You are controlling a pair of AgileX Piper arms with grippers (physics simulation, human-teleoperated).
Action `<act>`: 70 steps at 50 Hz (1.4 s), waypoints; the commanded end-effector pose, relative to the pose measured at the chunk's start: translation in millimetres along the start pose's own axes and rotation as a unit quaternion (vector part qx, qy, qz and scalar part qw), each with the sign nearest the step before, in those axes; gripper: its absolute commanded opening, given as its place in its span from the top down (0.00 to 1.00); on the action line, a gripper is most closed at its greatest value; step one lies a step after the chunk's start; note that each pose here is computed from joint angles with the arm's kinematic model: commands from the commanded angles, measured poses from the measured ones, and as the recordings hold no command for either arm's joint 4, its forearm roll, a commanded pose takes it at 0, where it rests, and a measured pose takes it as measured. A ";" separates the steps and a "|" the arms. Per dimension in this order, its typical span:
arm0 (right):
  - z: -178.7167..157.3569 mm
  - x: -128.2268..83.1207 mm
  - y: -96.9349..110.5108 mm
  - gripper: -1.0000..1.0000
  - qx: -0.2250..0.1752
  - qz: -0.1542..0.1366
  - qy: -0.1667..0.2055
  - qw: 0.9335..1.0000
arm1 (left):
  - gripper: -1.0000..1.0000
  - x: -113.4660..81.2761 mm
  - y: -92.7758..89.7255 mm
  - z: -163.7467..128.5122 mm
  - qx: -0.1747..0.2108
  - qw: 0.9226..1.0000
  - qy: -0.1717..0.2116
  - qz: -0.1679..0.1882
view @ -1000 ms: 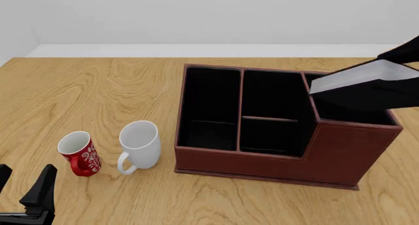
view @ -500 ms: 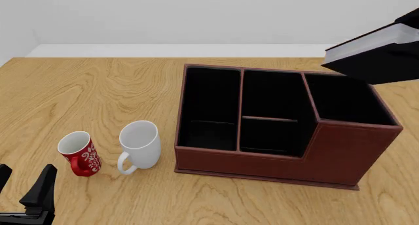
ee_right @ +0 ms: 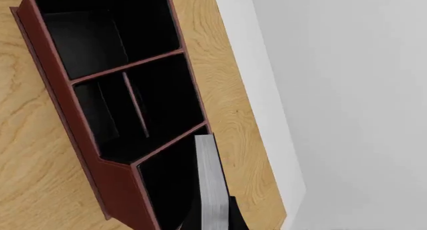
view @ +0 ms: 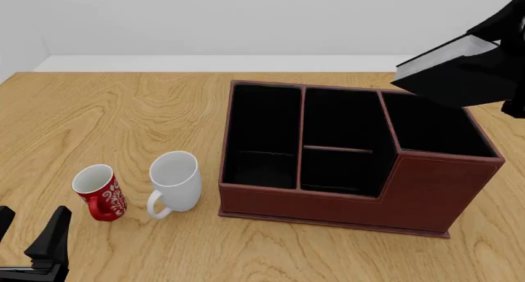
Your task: Pick up the book and place it in the right compartment of the caddy.
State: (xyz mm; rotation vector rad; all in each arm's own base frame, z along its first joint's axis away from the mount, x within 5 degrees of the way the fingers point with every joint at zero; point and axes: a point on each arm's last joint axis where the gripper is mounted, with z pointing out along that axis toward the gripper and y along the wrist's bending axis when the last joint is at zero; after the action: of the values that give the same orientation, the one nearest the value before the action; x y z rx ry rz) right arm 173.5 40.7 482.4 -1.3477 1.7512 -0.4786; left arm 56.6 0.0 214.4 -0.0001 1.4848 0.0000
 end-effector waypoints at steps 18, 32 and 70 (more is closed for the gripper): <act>30.1 8.8 3.2 1.00 0.007 0.038 0.013 0.999 | 0.00 0.0 0.0 0.0 0.000 1.000 0.000 0.000; 38.2 15.6 3.0 1.00 0.009 0.051 0.025 0.998 | 0.00 0.0 0.0 0.0 0.000 1.000 0.000 0.000; 59.4 36.0 13.3 1.00 0.007 0.089 0.054 0.995 | 0.00 0.0 0.0 0.0 0.000 1.000 0.000 0.000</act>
State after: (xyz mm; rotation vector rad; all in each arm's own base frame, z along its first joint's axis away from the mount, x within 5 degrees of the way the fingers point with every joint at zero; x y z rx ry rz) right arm 209.2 27.4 428.2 -1.2084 1.9175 -0.4627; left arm 56.6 0.0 214.4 -0.0002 1.4849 -0.0001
